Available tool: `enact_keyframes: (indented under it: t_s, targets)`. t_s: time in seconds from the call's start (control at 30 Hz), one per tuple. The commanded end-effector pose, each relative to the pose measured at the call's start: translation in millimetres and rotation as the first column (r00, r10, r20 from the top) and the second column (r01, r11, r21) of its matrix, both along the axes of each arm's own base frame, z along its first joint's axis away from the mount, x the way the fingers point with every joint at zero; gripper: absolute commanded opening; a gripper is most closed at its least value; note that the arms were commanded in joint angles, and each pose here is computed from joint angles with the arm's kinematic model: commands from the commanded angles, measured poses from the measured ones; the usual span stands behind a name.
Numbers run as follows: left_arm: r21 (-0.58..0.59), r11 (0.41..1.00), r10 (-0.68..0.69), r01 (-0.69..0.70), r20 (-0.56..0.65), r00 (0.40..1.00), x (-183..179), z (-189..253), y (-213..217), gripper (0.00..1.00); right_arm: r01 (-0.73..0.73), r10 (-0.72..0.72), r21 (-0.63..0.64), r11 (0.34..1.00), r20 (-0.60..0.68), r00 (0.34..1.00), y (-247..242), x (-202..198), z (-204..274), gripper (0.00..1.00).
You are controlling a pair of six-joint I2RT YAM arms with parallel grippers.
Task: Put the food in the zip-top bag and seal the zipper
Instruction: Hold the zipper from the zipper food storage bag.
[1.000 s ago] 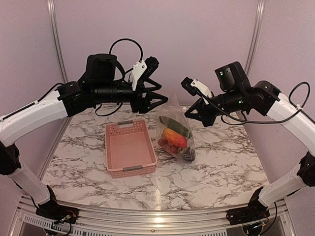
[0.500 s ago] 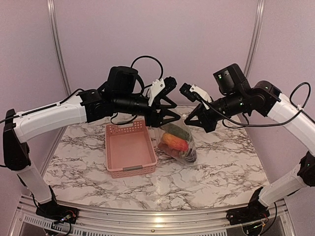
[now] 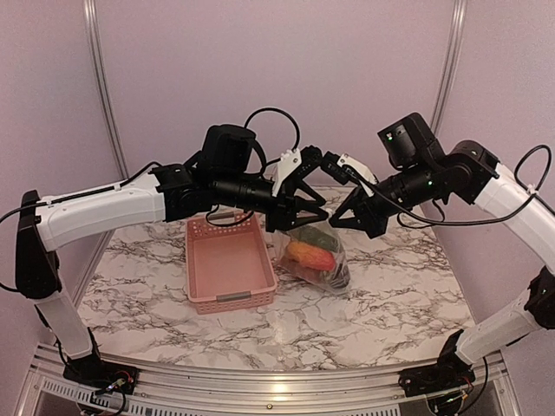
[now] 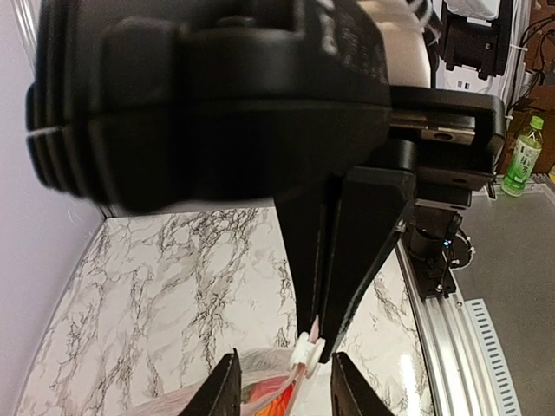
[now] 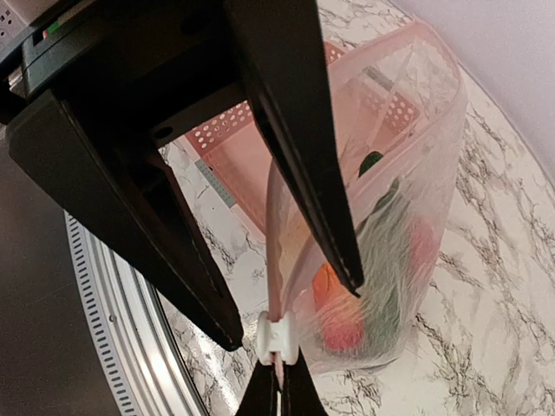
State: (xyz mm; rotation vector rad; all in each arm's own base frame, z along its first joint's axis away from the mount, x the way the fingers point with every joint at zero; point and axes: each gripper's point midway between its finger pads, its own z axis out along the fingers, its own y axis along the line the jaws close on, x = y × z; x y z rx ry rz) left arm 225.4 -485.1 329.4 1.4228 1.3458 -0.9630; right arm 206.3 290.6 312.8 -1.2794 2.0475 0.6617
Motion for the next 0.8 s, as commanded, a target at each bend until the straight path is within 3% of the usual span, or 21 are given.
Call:
enact_keyframes:
  t_s: [0.0, 0.43, 0.53, 0.63, 0.77]
  targets:
    - [-0.036, 0.998, -0.045, 0.045, -0.002, 0.999, -6.3, 10.0, -8.0, 0.33, -0.013, 0.01, 0.078, 0.997, 0.045, 0.999, -0.3, -9.1, 35.9, 0.0]
    - [-0.029, 0.996, -0.09, 0.089, -0.043, 0.995, -15.1, 0.7, -18.8, 0.2, 0.005, -0.008, 0.074, 0.997, 0.042, 0.999, -5.4, -10.7, 39.8, 0.0]
    - [-0.024, 0.995, -0.093, 0.093, -0.043, 0.995, -16.0, -0.5, -19.5, 0.2, 0.011, -0.014, 0.069, 0.998, 0.044, 0.999, -7.2, -10.4, 38.6, 0.0]
    - [-0.006, 0.996, -0.086, 0.086, -0.012, 0.996, -16.2, -2.5, -19.8, 0.27, 0.012, -0.015, 0.069, 0.998, 0.046, 0.999, -7.7, -10.6, 39.5, 0.0]
    - [0.004, 0.996, -0.09, 0.09, -0.003, 0.996, -16.2, -4.4, -21.3, 0.23, 0.018, -0.021, 0.07, 0.997, 0.049, 0.999, -7.8, -9.6, 41.3, 0.0]
